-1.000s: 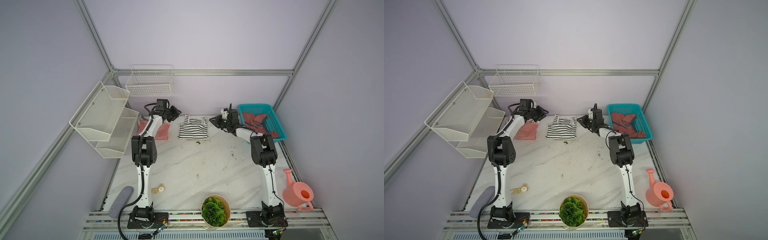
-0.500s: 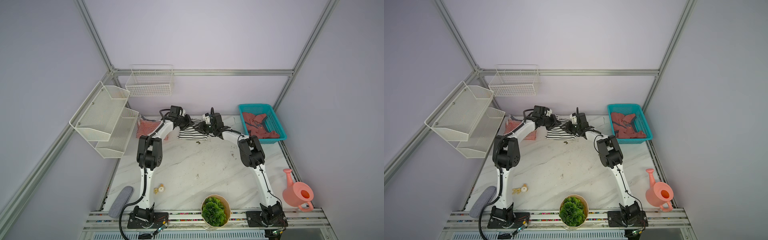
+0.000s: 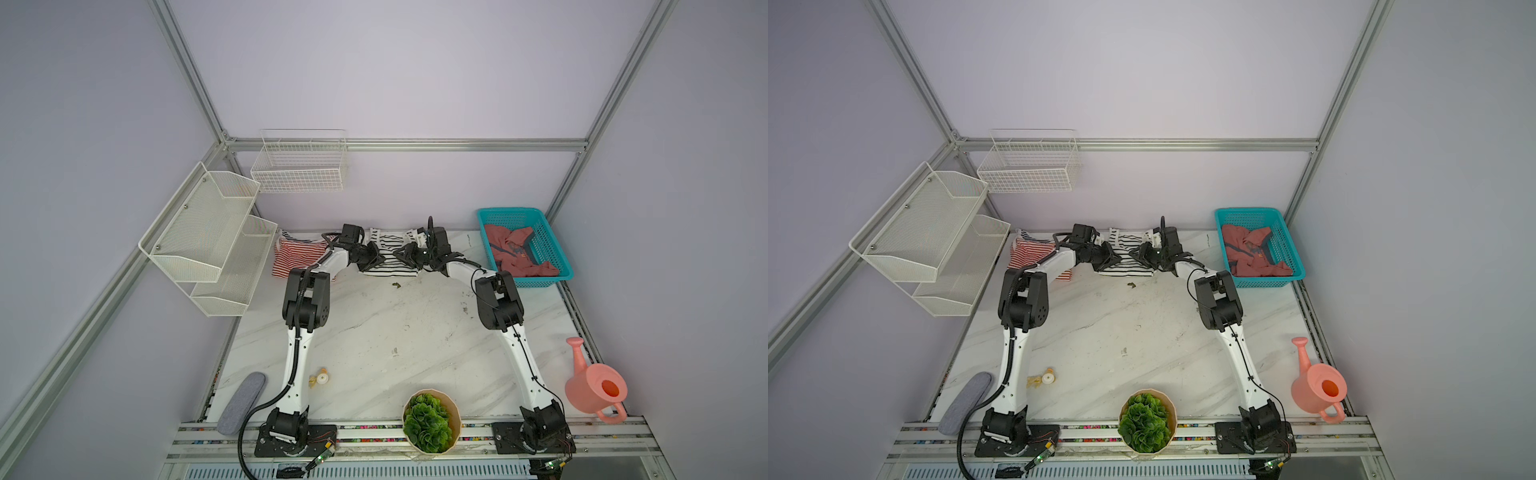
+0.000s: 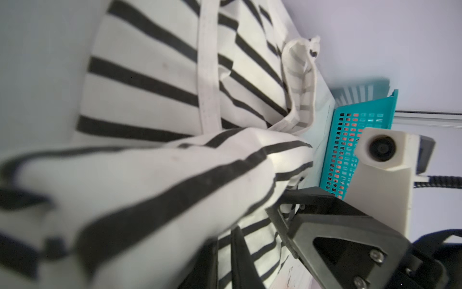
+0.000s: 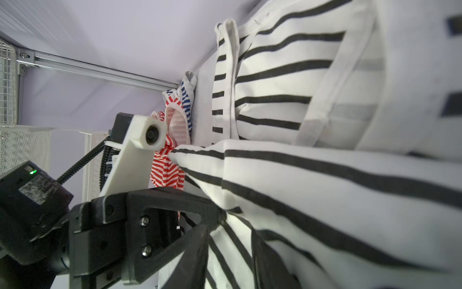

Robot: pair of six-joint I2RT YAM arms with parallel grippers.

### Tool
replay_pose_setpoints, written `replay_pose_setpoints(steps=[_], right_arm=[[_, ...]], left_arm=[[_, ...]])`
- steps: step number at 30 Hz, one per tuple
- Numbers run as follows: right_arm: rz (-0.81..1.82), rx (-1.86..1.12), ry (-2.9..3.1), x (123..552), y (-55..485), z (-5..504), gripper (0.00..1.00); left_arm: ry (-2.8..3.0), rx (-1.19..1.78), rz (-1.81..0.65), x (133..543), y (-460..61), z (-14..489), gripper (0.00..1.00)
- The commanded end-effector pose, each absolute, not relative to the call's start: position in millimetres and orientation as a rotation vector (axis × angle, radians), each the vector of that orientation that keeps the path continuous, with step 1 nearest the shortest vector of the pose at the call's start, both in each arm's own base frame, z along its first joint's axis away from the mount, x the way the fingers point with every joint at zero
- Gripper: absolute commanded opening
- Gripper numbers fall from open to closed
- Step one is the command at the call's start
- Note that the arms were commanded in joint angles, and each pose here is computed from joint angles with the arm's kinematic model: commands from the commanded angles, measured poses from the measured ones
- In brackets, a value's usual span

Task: Fold and stack tank tops
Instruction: Move the tank top to the top-center of the table.

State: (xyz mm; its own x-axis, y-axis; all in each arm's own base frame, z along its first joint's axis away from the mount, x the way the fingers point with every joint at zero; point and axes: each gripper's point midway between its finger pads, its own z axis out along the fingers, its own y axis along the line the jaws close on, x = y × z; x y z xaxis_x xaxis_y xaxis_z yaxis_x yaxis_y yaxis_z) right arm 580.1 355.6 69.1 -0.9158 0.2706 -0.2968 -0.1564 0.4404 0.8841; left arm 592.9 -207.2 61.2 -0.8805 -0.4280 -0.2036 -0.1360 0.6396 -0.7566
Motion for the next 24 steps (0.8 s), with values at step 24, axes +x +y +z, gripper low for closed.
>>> replay_pose_setpoints(steps=[24], right_arm=[[1.237,0.113,2.630,441.3,306.1,6.6,0.16]], left_arm=[[2.716,-0.428,-0.995,452.6,-209.0,39.2,0.16]])
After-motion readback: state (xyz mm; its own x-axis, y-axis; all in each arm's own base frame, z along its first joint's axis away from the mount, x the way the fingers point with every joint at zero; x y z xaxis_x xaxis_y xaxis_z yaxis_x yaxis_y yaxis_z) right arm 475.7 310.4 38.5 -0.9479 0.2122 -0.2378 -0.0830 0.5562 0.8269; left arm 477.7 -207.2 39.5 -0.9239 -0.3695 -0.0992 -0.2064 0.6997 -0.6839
